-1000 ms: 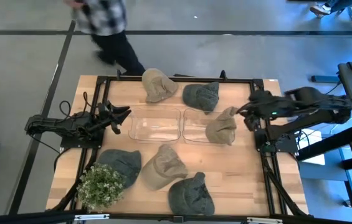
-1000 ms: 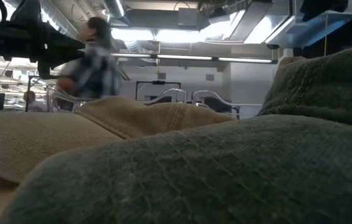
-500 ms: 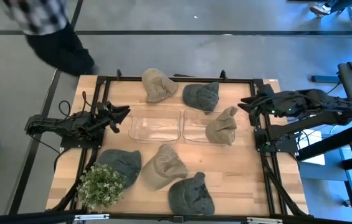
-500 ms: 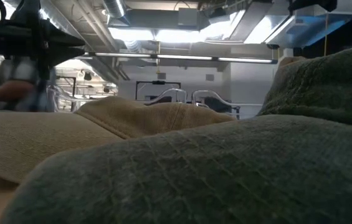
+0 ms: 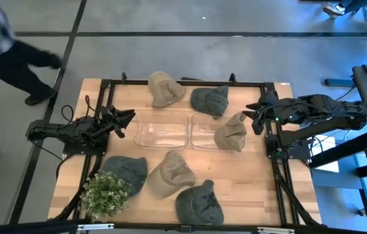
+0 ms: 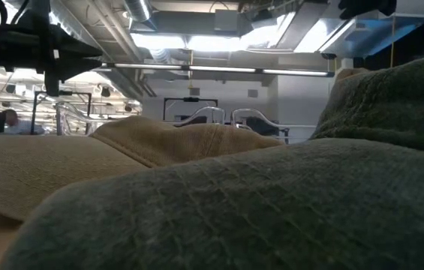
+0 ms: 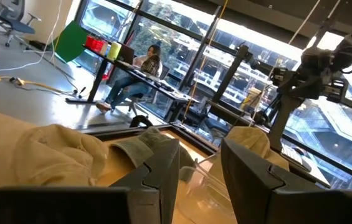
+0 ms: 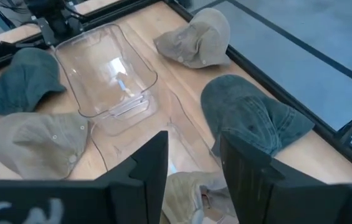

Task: Pick & Place hat
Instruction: Put the top blue cap into the left transparent bin

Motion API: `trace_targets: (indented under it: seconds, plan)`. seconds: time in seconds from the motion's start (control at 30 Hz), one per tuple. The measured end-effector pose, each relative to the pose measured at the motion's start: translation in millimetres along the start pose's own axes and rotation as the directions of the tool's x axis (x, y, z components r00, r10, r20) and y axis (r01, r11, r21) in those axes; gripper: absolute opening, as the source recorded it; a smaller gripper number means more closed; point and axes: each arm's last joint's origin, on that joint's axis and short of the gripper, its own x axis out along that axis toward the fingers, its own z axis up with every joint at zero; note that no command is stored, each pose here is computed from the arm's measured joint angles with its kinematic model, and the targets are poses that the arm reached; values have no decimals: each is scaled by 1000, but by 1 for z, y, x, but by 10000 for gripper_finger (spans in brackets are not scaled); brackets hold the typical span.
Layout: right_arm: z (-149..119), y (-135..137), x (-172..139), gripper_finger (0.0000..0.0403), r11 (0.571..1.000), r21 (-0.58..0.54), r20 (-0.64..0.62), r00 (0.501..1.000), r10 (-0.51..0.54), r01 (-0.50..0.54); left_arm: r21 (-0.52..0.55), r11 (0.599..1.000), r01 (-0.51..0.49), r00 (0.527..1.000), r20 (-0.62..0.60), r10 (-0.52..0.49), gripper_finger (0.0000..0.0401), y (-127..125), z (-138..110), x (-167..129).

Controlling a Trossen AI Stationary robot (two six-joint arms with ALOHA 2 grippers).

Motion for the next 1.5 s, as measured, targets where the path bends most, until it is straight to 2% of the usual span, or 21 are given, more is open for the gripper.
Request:
trace_targets:
  seconds: [0.17,0.27,0.5,0.67,1.3,1.5]
  plan:
    - [0,4,5,145,1000,-9,-38,999,29,-29,7,1000,0,1000,0,0,114,0,0,0]
    - [-1,7,7,145,996,-8,-77,993,85,-86,9,1000,2,1000,-1,-2,114,0,0,0]
    - [-3,11,6,145,978,83,-145,969,200,-189,10,1000,1,1000,-1,-1,114,0,0,0]
    - [-5,14,6,145,957,103,-198,938,286,-270,10,1000,1,1000,-1,-1,114,0,0,0]
    - [-5,17,10,146,954,151,-216,933,286,-258,37,999,1,1000,-1,-1,114,0,0,0]
    - [-4,16,11,146,967,139,-189,953,238,-214,67,998,1,1000,-1,-1,114,0,0,0]
